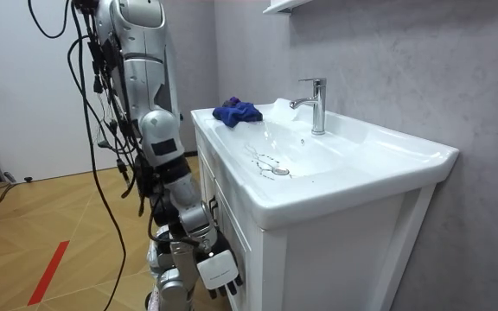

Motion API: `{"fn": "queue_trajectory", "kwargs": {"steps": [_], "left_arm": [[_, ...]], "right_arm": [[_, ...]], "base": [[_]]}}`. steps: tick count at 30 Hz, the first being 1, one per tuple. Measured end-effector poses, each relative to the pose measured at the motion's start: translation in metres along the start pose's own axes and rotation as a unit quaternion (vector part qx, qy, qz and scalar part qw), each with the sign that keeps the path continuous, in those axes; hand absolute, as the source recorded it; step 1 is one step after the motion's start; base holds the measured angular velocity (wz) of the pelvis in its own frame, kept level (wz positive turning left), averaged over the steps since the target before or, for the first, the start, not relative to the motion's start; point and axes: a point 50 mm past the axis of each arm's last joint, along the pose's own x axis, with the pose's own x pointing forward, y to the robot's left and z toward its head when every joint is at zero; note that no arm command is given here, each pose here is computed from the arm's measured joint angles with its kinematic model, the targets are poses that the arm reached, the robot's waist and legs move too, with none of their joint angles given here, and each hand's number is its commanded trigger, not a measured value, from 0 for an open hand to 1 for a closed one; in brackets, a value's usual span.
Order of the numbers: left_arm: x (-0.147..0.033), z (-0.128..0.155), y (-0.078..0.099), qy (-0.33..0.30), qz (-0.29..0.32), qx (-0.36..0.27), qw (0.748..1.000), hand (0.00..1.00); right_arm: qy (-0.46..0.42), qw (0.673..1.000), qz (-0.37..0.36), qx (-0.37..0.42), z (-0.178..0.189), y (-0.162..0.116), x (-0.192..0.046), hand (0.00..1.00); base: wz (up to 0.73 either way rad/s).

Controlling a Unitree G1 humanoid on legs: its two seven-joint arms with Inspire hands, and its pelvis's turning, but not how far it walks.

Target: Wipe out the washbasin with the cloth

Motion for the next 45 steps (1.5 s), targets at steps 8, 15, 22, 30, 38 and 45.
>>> {"fn": "queue_trajectory", "kwargs": {"steps": [8, 15, 22, 30, 38, 45], "left_arm": [[-0.016, 0.070, -0.019, -0.148, -0.018, -0.092, 0.985, 0.00], [-0.046, 0.113, -0.036, -0.268, -0.077, -0.110, 0.954, 0.00], [-0.071, 0.118, -0.058, -0.361, -0.155, -0.024, 0.920, 0.00], [-0.104, 0.123, -0.077, -0.417, -0.235, 0.003, 0.878, 0.00], [-0.125, 0.104, -0.093, -0.401, -0.299, 0.021, 0.866, 0.00], [-0.138, 0.060, -0.111, -0.353, -0.369, 0.086, 0.855, 0.00]], "right_arm": [[-0.017, 1.000, -0.006, -0.001, 0.002, -0.001, 0.000, 0.00], [-0.025, 1.000, 0.001, 0.002, 0.004, 0.001, 0.001, 0.00], [-0.017, 1.000, 0.010, -0.001, 0.005, 0.004, 0.002, 0.00], [-0.014, 1.000, 0.011, -0.010, 0.008, 0.003, 0.003, 0.00], [-0.011, 1.000, 0.023, -0.018, 0.009, 0.007, 0.004, 0.00], [-0.008, 0.999, 0.028, -0.013, 0.007, 0.009, 0.004, 0.00]], "base": [[0.01], [-0.02], [-0.01], [-0.04], [-0.04], [0.01]]}}
